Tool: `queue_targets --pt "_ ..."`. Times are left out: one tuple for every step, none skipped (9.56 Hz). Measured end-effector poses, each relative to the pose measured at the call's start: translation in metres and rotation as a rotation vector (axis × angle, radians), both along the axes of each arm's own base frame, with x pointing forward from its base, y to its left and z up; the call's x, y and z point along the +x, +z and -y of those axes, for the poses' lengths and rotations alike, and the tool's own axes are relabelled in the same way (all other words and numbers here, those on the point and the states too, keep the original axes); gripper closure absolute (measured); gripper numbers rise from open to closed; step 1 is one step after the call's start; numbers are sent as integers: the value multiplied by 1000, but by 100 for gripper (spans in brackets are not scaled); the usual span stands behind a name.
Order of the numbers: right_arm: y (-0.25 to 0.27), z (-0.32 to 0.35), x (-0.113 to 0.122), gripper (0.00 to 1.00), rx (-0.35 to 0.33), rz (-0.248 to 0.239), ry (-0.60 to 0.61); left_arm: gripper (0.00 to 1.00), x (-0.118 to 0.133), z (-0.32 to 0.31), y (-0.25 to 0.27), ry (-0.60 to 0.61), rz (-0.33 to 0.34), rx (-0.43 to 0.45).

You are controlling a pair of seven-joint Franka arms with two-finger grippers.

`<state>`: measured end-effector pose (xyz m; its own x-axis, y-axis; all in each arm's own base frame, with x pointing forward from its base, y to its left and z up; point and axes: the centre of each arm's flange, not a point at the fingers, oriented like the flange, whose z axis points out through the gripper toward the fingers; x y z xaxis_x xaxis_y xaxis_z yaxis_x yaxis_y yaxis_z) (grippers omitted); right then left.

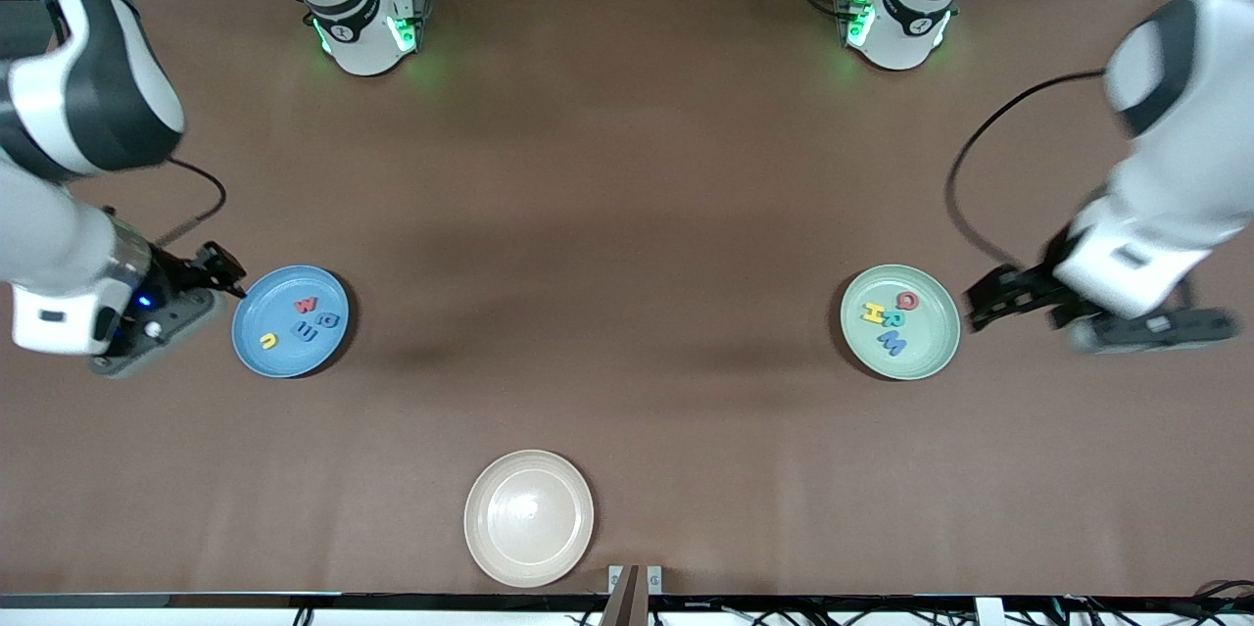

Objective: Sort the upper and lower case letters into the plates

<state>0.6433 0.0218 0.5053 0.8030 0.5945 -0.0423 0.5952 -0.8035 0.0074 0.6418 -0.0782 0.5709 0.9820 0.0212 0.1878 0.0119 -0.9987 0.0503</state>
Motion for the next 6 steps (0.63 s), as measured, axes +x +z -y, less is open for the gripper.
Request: queue_targets --pt "20 13 -7 4 17 17 -46 0 -8 -20 12 -11 -14 19" --pt "37 22 -14 0 5 35 -73 0 -15 -31 20 -16 -33 29" --pt "53 26 -21 0 -17 46 -91 0 -22 -39 28 -31 -46 27" --pt "67 26 -29 0 -40 57 -105 0 -29 -47 36 -41 -53 18" --pt "82 24 -36 0 -71 76 -115 0 -36 -59 43 -53 -62 9" --pt "96 20 -42 0 -87 95 -128 0 -42 -68 48 -59 -68 9"
